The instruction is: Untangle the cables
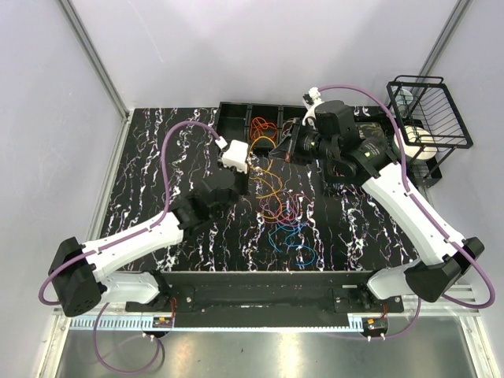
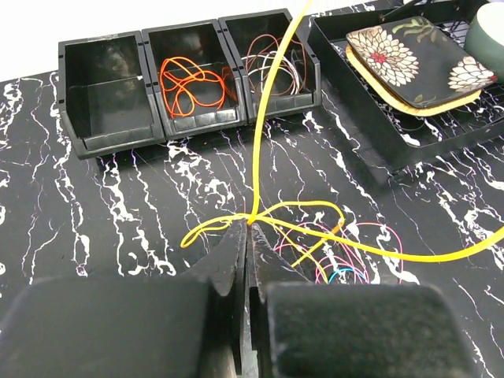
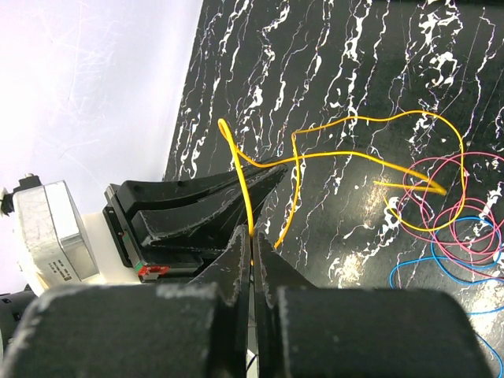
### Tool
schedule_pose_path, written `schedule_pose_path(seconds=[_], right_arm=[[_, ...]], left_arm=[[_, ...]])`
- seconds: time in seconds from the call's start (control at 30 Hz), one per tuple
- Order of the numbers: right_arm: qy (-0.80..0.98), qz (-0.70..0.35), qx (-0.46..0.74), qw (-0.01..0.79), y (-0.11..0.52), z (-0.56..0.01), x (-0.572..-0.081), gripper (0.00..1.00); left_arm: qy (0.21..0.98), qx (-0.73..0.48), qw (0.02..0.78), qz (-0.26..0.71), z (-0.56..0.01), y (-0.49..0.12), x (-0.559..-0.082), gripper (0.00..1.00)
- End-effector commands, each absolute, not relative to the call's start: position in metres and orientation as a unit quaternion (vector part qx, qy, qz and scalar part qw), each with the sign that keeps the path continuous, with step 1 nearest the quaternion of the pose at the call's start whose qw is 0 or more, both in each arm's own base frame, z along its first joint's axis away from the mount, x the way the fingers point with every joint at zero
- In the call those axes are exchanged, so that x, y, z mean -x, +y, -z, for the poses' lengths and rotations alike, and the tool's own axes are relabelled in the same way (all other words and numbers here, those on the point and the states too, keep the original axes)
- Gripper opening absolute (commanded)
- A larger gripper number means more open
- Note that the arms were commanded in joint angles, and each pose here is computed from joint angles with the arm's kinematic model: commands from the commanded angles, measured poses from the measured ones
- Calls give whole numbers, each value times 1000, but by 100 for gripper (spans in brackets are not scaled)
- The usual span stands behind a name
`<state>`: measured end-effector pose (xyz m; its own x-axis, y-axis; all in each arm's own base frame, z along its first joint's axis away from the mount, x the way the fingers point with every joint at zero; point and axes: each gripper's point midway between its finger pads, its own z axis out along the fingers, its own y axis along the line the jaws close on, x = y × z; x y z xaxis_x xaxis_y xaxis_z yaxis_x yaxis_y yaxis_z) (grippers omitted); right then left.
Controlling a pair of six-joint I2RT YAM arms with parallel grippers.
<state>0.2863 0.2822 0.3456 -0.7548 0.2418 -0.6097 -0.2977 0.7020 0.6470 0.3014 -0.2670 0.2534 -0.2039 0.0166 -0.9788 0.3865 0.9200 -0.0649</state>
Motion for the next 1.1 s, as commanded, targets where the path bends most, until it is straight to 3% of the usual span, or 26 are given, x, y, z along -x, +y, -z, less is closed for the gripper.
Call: schedule_pose_path(seconds=[0.0,0.03,0.07,0.17,0.57,0.87,1.07], right_arm=[[834,-409,33,370,282,-377,-277,0],[832,-408,31,376,281,-382,-278,0],[831,-408,31,377,281,-384,-279,0],[829,-408,33,382,282,-393,-282,0],[830,-415,45,370,287,-401,-281,0],[834,-415,44,361,291,-394,-283,0],[830,-428,46,355,294,-399,-279,0]], left_arm=[[738,-119,640,180,-277,-276,-304,24],[735,-117,641,185,-277,-275,-303,51],[737,-119,639,187,-270,-275,-300,60],[736,-114,639,191,-263,-273,-299,72],[730,-100,648,193,-268,-273,-302,73],[718,-96,657,209,-281,-271,-296,81],[714,-85,662,211,-280,-273,-301,75]])
